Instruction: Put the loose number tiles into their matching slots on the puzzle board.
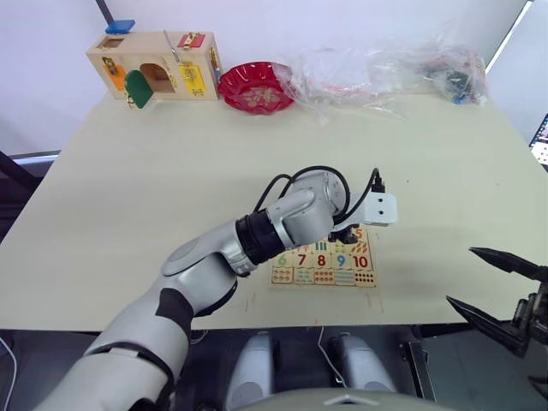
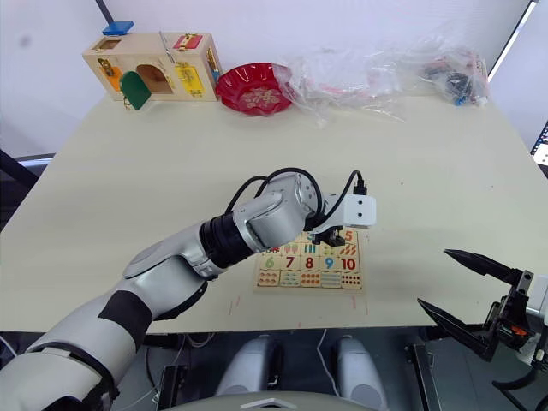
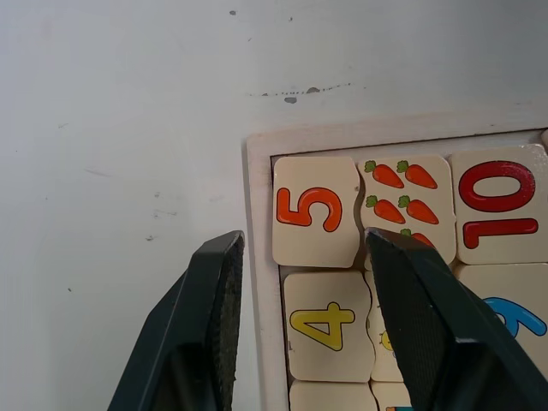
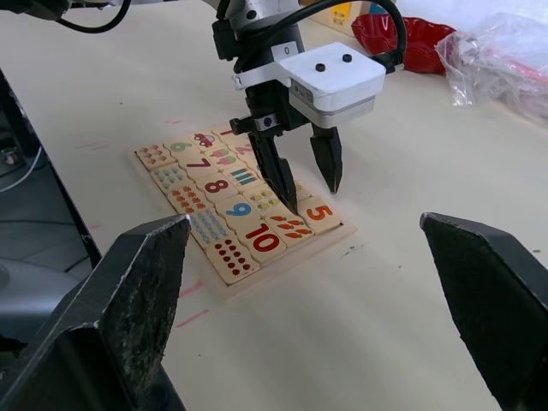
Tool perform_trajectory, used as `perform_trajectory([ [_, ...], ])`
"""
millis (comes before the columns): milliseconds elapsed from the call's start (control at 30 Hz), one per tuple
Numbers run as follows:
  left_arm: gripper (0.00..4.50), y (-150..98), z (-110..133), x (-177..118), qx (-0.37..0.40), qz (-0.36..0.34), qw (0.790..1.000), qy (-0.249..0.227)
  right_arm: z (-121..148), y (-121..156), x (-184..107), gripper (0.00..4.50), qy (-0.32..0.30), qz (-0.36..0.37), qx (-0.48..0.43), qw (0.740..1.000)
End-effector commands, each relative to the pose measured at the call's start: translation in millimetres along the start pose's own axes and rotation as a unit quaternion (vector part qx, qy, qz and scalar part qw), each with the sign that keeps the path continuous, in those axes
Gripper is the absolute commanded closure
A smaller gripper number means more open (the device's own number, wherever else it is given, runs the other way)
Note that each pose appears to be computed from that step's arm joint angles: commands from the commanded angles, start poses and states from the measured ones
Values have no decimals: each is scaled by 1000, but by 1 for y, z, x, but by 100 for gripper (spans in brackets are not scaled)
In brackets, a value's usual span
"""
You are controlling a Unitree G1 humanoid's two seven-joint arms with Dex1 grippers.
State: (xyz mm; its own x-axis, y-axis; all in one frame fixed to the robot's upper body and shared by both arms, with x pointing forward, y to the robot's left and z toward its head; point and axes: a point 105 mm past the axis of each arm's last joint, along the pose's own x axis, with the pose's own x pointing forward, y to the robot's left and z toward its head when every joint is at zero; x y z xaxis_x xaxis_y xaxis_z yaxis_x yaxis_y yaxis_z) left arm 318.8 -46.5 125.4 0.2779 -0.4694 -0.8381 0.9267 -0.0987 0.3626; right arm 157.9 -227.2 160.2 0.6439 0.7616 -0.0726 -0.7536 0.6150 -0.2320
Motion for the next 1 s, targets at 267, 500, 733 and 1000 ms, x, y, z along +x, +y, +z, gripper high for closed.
perform_trajectory([
  [267,206,37,14,-65,26,-7,994,-110,3,-4,0,0,-7,-3,-13,1000],
  [500,206,35,16,-51,39,-57,979,-193,3,-7,-1,0,-8,-5,-14,1000],
  [733,449,34,4,-26,71,-61,971,-219,4,-4,2,0,-9,-2,-11,1000],
  [1000,449,38,-5,-9,80,-43,974,-209,5,-3,2,0,-9,-5,-11,1000],
])
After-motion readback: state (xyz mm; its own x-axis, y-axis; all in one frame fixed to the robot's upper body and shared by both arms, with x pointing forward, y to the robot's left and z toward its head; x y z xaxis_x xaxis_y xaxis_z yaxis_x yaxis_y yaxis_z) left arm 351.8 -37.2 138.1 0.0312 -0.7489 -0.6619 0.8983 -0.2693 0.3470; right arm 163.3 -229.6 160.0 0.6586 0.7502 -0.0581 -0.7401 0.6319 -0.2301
